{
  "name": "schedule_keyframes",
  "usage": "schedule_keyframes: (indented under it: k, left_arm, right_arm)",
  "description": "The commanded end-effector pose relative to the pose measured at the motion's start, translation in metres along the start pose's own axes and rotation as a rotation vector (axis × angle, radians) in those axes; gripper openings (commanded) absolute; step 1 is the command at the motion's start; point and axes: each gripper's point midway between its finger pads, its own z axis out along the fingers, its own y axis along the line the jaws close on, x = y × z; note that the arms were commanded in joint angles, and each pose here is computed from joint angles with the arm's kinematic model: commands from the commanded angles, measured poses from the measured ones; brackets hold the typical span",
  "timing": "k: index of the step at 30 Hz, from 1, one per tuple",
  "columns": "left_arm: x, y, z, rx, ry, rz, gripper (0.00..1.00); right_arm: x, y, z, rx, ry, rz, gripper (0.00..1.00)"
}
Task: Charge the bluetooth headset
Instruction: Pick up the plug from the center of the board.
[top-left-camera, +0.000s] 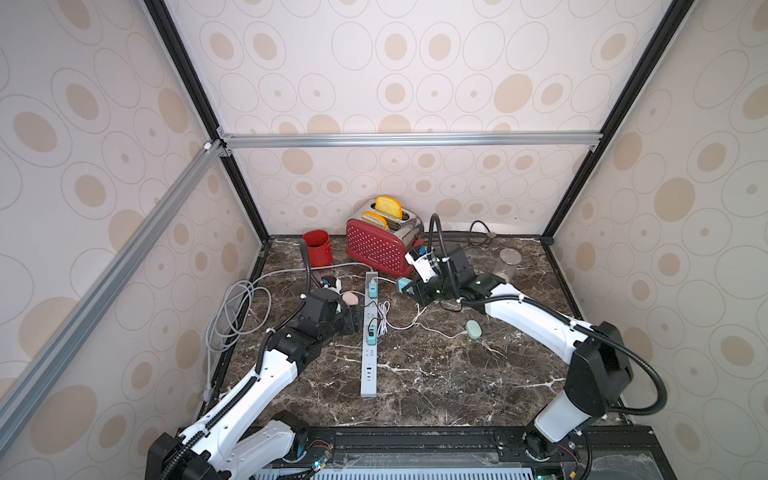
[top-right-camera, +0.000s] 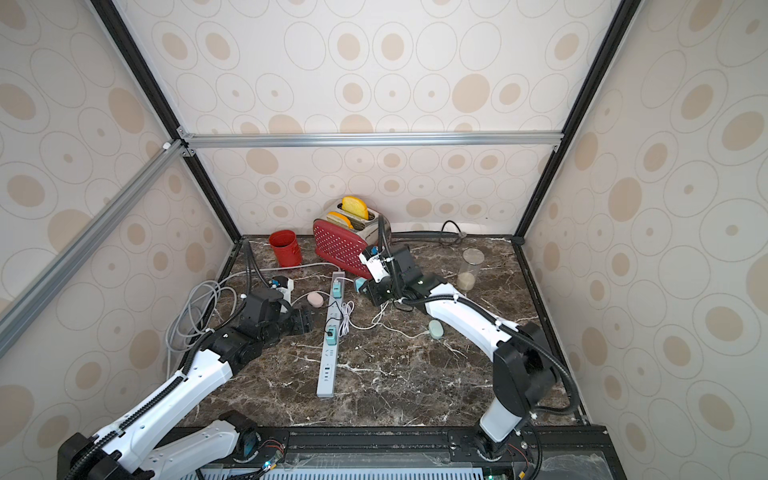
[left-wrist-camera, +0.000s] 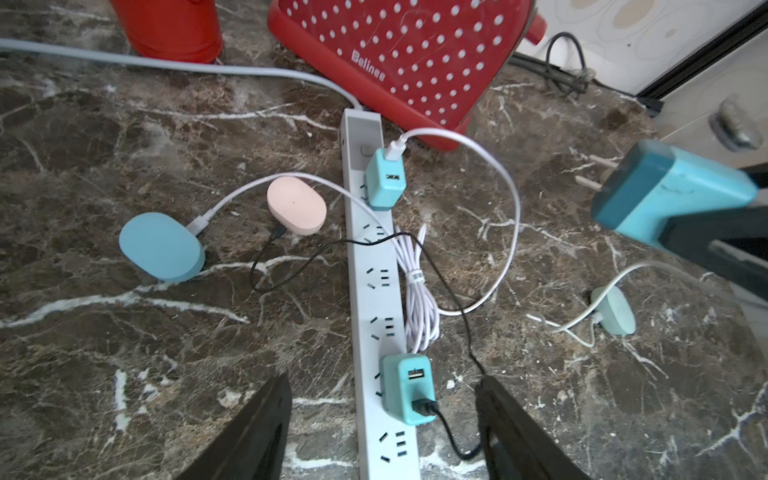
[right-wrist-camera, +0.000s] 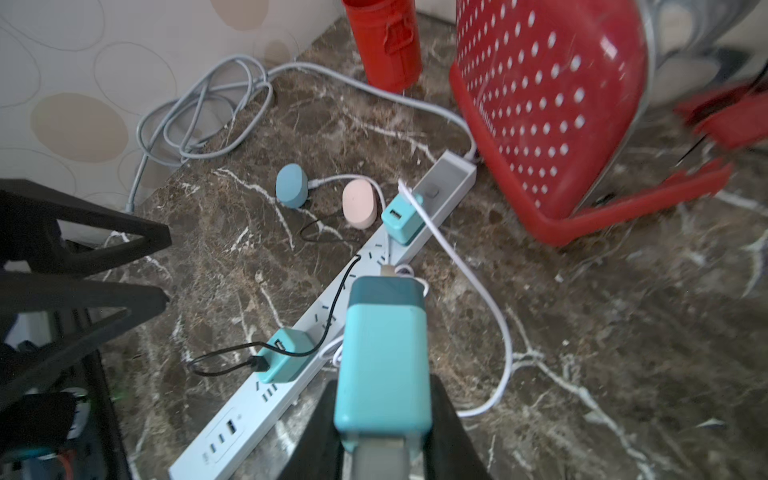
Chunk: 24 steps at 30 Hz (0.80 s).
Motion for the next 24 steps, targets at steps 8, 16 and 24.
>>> schedule_keyframes:
  k: [8, 16, 24]
  left_arm:
    - [0.027, 0.02, 0.034, 0.062, 0.013, -0.1, 0.66]
    - [0.041, 0.039, 0.037, -0.003, -0.018, -0.116, 0.65]
    - [0.041, 0.055, 0.026, -0.071, -0.079, -0.082, 0.65]
  right_arm:
    - [-0.008, 0.027, 0.023, 0.018, 0.342, 0.32, 0.01]
    - [-0.004, 0.037, 0.052, 0.06, 0.476, 0.478, 0.0]
    - [-0.006, 0.062, 0.075, 0.029, 0.459, 0.535, 0.0]
